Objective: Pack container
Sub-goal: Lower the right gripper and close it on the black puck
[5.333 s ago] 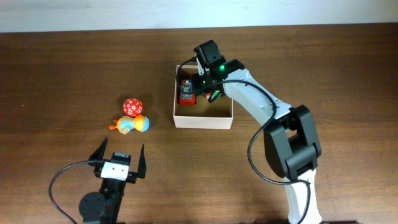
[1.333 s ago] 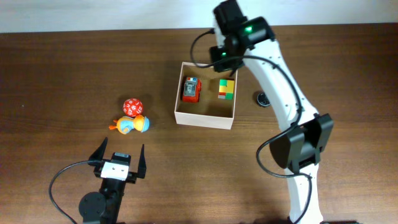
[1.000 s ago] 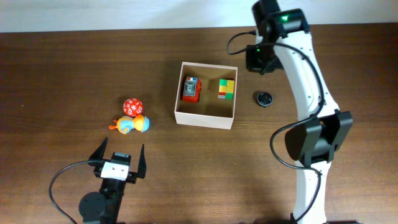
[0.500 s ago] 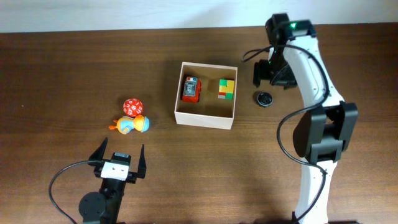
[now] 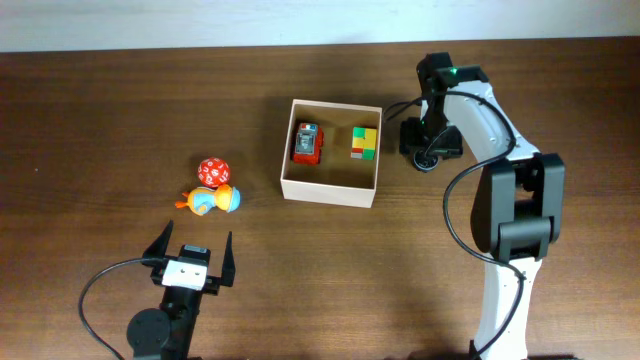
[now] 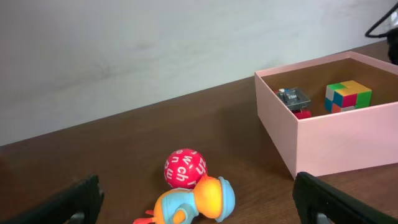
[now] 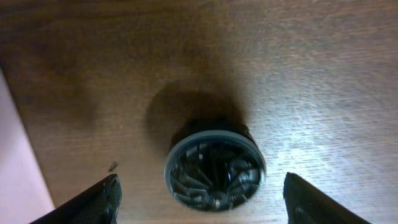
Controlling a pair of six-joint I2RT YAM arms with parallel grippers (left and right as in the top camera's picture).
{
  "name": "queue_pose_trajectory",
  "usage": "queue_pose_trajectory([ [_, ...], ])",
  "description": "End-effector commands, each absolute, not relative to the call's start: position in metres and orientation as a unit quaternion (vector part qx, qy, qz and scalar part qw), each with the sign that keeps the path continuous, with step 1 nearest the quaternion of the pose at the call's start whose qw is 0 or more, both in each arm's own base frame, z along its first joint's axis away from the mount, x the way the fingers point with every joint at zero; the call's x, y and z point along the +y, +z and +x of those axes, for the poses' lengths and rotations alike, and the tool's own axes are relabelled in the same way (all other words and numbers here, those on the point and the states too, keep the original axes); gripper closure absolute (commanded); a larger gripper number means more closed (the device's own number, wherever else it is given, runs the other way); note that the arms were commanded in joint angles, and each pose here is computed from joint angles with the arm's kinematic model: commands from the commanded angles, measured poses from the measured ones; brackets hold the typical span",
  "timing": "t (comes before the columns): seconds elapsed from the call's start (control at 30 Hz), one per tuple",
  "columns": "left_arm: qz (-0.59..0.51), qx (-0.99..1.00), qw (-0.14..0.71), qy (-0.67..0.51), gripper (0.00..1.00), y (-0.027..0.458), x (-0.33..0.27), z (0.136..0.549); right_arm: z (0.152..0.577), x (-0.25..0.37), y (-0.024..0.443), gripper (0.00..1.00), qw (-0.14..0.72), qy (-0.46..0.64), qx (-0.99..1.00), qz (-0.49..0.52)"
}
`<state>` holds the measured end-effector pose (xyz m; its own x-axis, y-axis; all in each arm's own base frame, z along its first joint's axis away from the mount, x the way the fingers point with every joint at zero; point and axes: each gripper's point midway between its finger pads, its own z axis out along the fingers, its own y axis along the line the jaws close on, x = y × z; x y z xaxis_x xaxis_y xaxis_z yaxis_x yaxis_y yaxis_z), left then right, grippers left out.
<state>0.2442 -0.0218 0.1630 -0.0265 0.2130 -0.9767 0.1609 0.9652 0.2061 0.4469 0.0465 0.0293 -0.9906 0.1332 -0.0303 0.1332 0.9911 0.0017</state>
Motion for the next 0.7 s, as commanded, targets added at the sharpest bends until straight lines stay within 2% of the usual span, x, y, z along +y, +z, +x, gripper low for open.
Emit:
queue_pose_trajectory([
  [0.0,0.135,0.715,0.685,0.023,0.01,0.161,-0.022,0.244,0.442,0.043,0.014,0.23,0.009,0.002,0.997,0.070],
  [0.2,0.135,0.715,0.685,0.023,0.01,0.161,-0.022,0.244,0.442,0.040,-0.001,0.25,0.016,0.003,0.997,0.073],
  [0.27,0.135,0.715,0.685,0.023,0.01,0.161,-0.022,0.244,0.442,0.039,-0.003,0.28,0.017,0.003,0.997,0.074],
  [0.33,0.135,0.715,0.685,0.023,0.01,0.161,-0.022,0.244,0.443,0.037,-0.003,0.39,0.018,0.003,0.997,0.076],
  [0.43,0.135,0.715,0.685,0.023,0.01,0.161,-0.022,0.244,0.444,0.037,-0.003,0.47,0.021,0.003,0.997,0.077],
  [0.67,0.135,0.715,0.685,0.023,0.01,0.161,-0.022,0.244,0.448,0.037,-0.002,0.51,0.028,0.004,0.997,0.077],
])
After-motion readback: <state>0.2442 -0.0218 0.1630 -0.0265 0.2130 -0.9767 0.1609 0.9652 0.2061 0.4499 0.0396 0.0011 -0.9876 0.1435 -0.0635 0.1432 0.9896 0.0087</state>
